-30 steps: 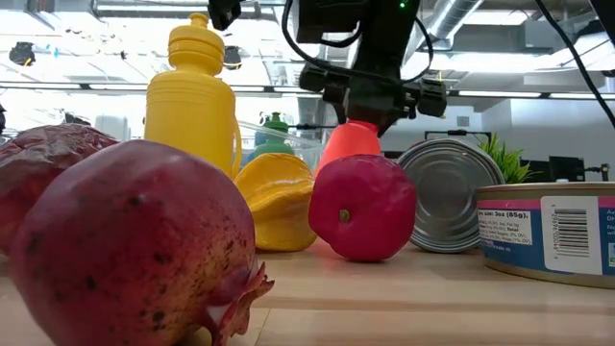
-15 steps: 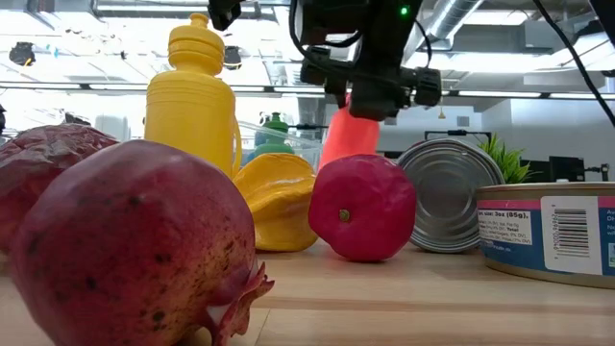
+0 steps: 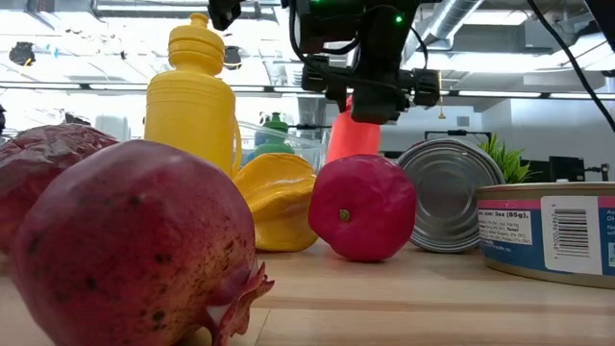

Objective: Pick & Place Food Item
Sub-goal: Put the orange water bottle into the left transparent bin

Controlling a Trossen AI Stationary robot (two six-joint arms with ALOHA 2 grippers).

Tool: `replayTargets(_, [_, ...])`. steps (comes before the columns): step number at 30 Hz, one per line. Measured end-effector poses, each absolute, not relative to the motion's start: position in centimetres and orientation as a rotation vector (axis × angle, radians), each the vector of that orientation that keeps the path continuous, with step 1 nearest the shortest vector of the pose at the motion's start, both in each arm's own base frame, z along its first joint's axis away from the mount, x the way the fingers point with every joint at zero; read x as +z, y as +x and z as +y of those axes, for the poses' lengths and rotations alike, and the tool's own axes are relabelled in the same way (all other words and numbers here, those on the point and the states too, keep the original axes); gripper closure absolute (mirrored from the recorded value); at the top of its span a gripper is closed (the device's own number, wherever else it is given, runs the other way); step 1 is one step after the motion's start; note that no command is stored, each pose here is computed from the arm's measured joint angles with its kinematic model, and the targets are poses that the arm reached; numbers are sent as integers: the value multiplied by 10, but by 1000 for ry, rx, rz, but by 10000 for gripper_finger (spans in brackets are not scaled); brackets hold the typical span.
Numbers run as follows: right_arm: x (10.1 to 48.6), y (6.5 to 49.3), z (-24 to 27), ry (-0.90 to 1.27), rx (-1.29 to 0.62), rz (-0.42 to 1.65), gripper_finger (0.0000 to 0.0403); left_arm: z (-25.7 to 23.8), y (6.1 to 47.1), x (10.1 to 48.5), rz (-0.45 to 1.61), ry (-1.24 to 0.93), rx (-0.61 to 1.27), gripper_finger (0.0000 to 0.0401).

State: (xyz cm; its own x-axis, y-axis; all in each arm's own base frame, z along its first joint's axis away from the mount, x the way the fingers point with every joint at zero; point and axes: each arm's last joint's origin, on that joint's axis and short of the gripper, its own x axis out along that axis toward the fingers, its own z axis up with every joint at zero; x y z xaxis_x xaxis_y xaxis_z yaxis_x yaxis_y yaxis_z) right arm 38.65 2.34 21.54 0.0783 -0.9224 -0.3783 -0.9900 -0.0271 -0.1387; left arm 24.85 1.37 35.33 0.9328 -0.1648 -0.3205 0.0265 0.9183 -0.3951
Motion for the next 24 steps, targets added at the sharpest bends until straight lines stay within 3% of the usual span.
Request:
replayTargets(6, [216,390,15,-1958,173,1892,181,14,249,353,357,-398,-100,170])
replayTargets(24, [215,393,23,-1882,64,1806,84,5,249,353,363,-379,-135,170])
